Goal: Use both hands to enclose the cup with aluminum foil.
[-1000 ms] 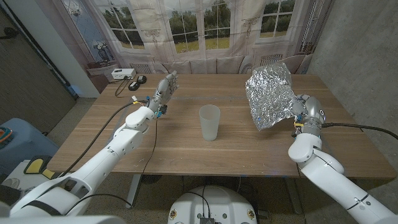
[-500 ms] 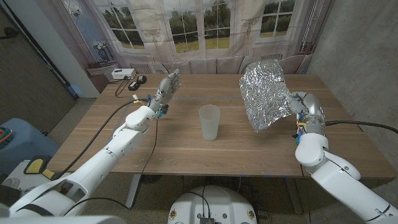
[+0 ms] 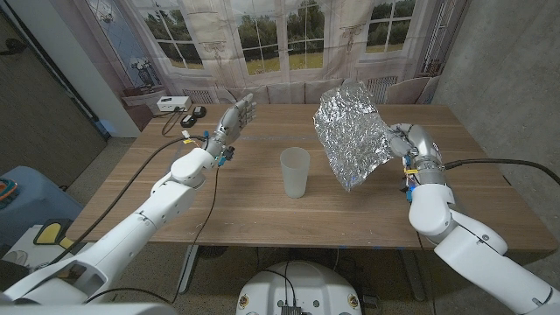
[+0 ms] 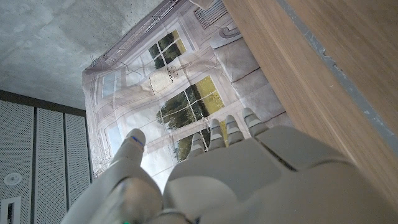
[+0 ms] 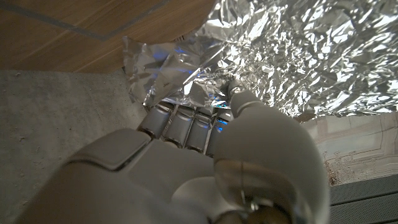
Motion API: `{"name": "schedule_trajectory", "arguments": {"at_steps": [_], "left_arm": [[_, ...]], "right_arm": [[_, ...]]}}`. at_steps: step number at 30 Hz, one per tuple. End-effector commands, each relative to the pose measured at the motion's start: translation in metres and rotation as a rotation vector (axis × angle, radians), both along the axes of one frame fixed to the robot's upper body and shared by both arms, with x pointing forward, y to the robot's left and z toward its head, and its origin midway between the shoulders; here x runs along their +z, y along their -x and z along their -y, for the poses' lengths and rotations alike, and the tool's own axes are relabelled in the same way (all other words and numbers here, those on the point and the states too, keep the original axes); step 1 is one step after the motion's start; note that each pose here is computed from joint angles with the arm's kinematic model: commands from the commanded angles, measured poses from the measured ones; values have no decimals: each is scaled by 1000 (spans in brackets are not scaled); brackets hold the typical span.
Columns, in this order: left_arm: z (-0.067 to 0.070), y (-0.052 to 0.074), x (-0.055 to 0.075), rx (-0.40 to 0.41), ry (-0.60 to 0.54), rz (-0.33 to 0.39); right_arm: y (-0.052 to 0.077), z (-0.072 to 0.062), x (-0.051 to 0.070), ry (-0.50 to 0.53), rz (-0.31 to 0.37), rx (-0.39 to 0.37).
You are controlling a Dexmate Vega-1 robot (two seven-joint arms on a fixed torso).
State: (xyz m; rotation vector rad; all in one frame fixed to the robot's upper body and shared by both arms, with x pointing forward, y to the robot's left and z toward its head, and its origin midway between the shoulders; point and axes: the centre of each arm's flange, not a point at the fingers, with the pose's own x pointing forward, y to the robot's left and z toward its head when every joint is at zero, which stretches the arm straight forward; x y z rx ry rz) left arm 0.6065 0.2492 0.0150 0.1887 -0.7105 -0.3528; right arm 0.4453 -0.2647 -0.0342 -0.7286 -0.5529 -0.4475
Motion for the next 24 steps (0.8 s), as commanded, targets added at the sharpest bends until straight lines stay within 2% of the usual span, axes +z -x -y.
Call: {"name": "schedule_trajectory", "arguments": {"at_steps": [1,10,24], "left_arm": [[-7,17,-1,13,-29,8],[-17,31,-1,47,-66,-8],[-26,35,-5,67,-59,1]], "right_arm": [[8,-34,14,107,-18,46],[5,-58,27,217,-35,73],[-2,-90,44,318,-86,103]]}}
